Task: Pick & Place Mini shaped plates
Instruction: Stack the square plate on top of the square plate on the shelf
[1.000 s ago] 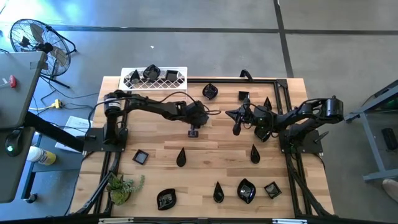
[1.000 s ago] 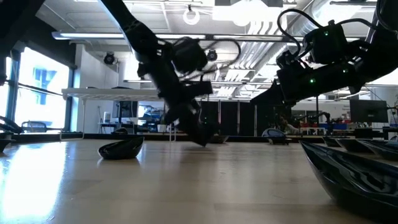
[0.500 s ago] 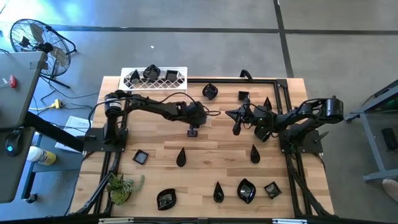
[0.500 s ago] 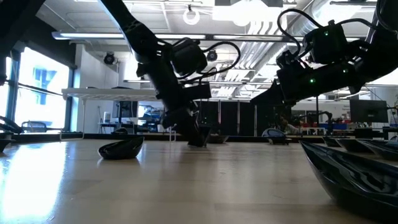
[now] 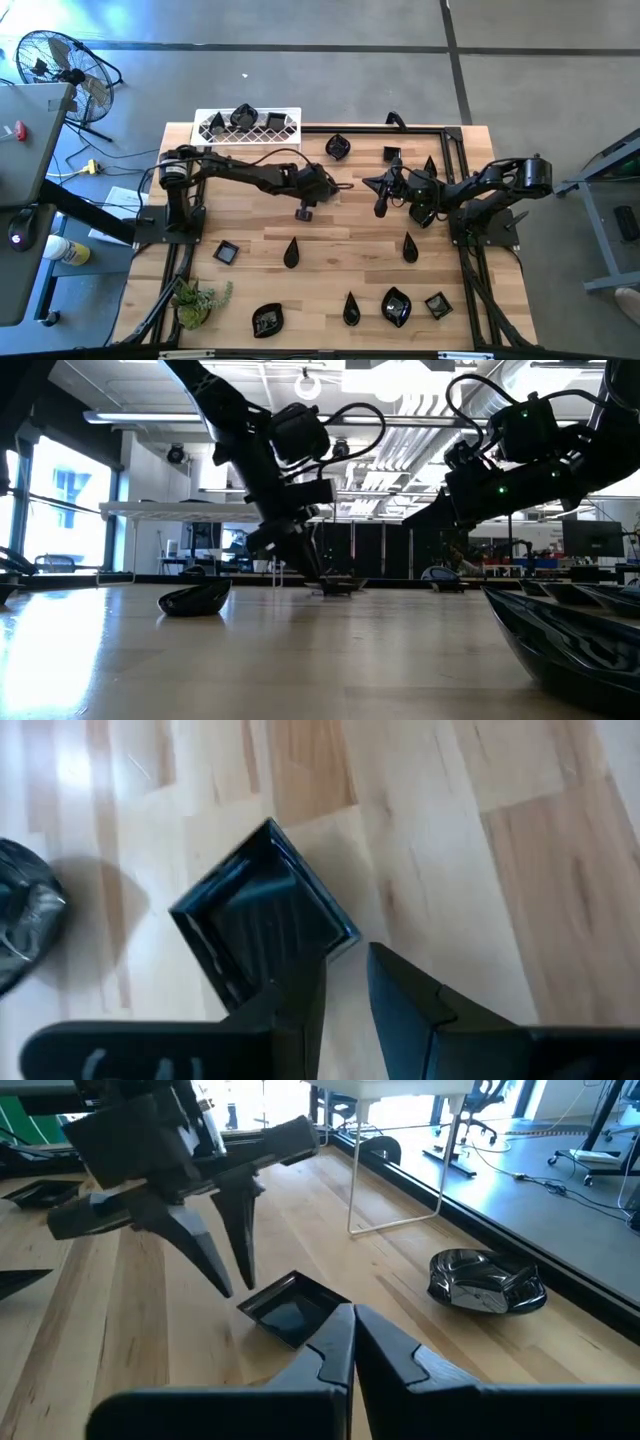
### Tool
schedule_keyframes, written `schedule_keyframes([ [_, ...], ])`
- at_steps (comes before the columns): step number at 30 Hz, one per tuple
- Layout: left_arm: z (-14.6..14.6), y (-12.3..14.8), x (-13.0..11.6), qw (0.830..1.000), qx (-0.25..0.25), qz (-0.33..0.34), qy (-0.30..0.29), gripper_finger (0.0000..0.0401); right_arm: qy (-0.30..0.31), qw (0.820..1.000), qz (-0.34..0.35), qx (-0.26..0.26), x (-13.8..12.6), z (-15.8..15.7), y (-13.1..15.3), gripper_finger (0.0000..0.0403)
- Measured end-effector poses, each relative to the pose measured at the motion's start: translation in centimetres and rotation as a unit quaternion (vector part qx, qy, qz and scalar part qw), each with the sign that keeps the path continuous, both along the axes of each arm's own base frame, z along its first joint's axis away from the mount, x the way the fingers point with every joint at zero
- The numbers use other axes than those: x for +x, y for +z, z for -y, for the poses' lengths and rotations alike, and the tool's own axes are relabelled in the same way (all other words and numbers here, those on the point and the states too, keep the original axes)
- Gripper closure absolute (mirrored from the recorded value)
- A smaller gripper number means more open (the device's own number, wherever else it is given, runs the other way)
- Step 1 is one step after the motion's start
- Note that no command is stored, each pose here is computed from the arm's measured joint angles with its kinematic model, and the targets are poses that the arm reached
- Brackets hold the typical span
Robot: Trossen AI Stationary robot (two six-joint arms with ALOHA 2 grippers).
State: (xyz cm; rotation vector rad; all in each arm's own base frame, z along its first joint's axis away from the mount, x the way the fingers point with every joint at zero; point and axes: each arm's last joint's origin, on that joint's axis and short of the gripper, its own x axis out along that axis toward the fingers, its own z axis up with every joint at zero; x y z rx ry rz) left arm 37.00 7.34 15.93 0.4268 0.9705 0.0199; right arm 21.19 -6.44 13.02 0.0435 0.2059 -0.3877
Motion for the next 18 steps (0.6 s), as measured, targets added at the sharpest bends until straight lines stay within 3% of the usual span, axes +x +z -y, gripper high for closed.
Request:
schedule_keyframes([
  [11, -0.13, -0.11, -0.21, 0.998, 0.046, -0.026, -0.022, 0.0244, 0.0, 1.0, 0.0, 0.0, 0.0, 0.0, 0.0, 0.0401],
  [18, -0.17, -0.02, -0.09, 0.994, 0.078, -0.031, -0.064, 0.0258, 0.0, 1.0, 0.001, 0.0, 0.0, 0.0, 0.01, 0.0397],
])
